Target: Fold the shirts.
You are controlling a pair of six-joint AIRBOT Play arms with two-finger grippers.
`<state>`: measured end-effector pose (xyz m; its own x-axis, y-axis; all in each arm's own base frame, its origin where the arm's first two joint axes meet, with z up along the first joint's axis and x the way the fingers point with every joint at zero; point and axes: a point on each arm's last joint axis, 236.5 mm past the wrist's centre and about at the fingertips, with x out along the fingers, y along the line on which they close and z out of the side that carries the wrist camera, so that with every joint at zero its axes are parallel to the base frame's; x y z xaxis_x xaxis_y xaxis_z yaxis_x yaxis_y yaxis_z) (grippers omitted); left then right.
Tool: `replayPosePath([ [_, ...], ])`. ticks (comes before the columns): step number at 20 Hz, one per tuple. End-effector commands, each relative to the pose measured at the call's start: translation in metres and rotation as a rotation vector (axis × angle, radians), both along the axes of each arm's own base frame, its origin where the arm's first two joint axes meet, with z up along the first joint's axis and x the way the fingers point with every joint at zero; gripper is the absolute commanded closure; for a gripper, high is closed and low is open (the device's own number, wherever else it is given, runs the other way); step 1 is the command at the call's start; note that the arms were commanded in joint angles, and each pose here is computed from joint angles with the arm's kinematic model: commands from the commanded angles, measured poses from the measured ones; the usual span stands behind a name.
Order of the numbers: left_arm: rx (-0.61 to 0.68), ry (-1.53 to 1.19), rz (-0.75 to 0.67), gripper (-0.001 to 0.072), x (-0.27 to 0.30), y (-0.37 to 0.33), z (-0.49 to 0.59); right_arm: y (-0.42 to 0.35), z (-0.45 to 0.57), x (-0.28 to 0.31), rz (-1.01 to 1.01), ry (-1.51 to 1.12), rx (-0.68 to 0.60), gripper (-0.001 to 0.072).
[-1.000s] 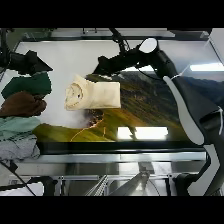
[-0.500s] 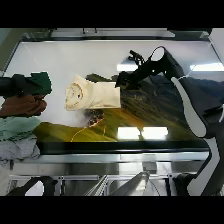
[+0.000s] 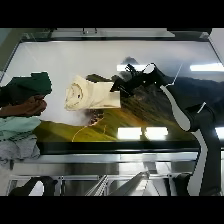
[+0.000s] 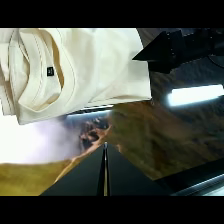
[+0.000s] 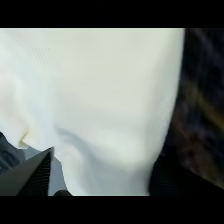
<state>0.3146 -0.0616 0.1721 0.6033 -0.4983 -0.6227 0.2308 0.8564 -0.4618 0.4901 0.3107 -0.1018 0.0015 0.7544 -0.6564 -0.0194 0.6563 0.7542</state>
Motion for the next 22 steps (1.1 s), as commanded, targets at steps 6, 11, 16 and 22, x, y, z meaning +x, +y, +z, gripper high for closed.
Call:
replayPosePath([
  [6,-0.004,-0.01,0.013,0.0688,-0.001,0.0,0.003,0.037,0.093,0.027,0.017,-0.197,0.251,0.0695],
  [11,-0.009,-0.016,0.015,0.0688,0.0,0.0,0.004,-0.089,0.151,0.059,-0.108,-0.351,-0.143,0.0695],
  [16,-0.009,-0.034,0.03,0.0688,0.004,0.002,0.007,-0.357,0.218,0.045,-0.565,-0.313,-0.572,0.0696],
  [22,-0.008,-0.034,0.03,0.0688,0.004,0.002,0.007,-0.551,0.179,-0.056,-0.904,0.016,-0.658,0.0696],
])
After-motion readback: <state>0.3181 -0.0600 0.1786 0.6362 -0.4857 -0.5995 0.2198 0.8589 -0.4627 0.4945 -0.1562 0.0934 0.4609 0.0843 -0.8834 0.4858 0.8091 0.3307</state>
